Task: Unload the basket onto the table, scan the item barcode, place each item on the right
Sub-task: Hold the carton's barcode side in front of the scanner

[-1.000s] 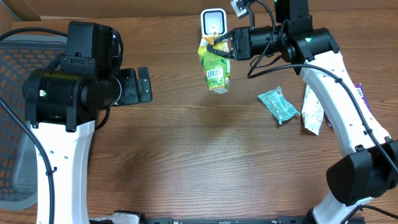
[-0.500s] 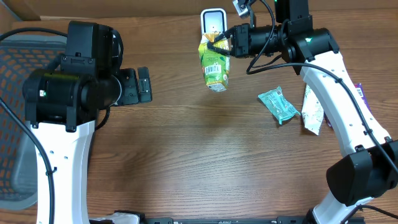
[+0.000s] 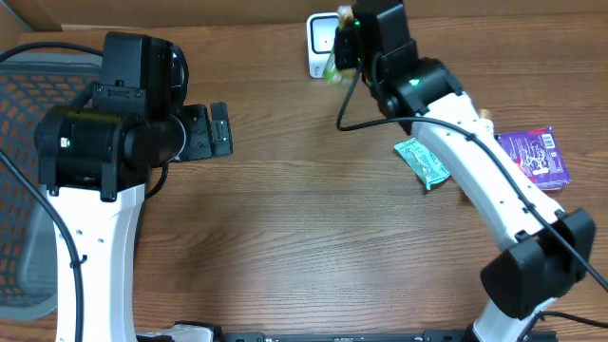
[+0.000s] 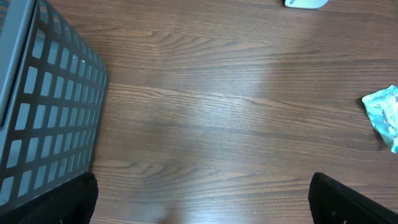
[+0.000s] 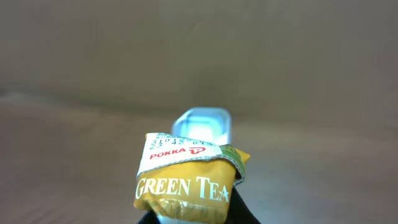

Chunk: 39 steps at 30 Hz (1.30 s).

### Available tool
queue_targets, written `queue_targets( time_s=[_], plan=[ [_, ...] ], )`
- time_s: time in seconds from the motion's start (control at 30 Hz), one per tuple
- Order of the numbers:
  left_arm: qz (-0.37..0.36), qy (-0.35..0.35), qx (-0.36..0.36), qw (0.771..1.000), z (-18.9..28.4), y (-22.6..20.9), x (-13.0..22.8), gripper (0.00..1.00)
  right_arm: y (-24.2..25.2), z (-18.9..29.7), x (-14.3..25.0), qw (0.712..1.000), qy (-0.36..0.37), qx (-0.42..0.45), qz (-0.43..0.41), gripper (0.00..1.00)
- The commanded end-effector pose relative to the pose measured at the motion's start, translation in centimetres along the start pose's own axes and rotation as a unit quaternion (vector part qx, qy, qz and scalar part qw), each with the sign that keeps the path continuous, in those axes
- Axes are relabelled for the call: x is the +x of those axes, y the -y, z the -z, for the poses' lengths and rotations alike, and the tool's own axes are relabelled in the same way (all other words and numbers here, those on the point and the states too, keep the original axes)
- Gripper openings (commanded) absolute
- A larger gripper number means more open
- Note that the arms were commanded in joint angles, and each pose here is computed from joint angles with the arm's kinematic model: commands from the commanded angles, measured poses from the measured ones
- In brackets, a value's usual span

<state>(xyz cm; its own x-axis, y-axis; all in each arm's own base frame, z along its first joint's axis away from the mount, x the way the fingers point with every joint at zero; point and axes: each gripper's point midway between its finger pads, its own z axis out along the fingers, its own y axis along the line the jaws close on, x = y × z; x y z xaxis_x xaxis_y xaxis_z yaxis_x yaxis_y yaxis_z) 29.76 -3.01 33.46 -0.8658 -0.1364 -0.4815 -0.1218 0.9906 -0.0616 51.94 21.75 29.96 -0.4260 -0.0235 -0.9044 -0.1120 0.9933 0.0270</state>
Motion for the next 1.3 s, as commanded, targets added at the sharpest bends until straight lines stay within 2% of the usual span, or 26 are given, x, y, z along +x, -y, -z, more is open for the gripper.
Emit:
queue_targets(
  time_s=[0.0,0.17,0.33,0.43,0.57,0.67,1.07,1.27],
  plan=[
    [0.007,0.003,-0.001,1.000,0.1,0.0,-0.1,1.00,4.4,-0.6,-2.4,0.978,0.041,0.152,0.139,0.04],
    [0.007,0.003,-0.001,1.000,0.1,0.0,-0.1,1.00,3.2,-4.3,-3.7,0.933,0.089,0.183,0.297,0.04],
    [0.007,0.003,-0.001,1.000,0.1,0.0,-0.1,0.99,1.5,-7.6,-3.8,0.877,0.135,0.206,0.414,0.04],
    [0.007,0.003,-0.001,1.000,0.1,0.0,-0.1,0.99,0.4,-9.7,-2.8,0.834,0.156,0.216,0.483,0.04],
    [0.007,0.003,-0.001,1.000,0.1,0.0,-0.1,1.00,-1.6,-12.6,0.3,0.779,0.151,0.188,0.579,0.04],
    [0.007,0.003,-0.001,1.000,0.1,0.0,-0.1,0.99,-2.7,-13.7,1.7,0.750,0.152,0.173,0.620,0.04],
    [0.007,0.003,-0.001,1.000,0.1,0.0,-0.1,0.99,-7.5,-12.7,1.0,0.737,0.242,0.107,0.622,0.04],
    [0.007,0.003,-0.001,1.000,0.1,0.0,-0.1,1.00,-7.0,-13.0,0.7,0.749,0.260,0.082,0.603,0.04]
  ],
)
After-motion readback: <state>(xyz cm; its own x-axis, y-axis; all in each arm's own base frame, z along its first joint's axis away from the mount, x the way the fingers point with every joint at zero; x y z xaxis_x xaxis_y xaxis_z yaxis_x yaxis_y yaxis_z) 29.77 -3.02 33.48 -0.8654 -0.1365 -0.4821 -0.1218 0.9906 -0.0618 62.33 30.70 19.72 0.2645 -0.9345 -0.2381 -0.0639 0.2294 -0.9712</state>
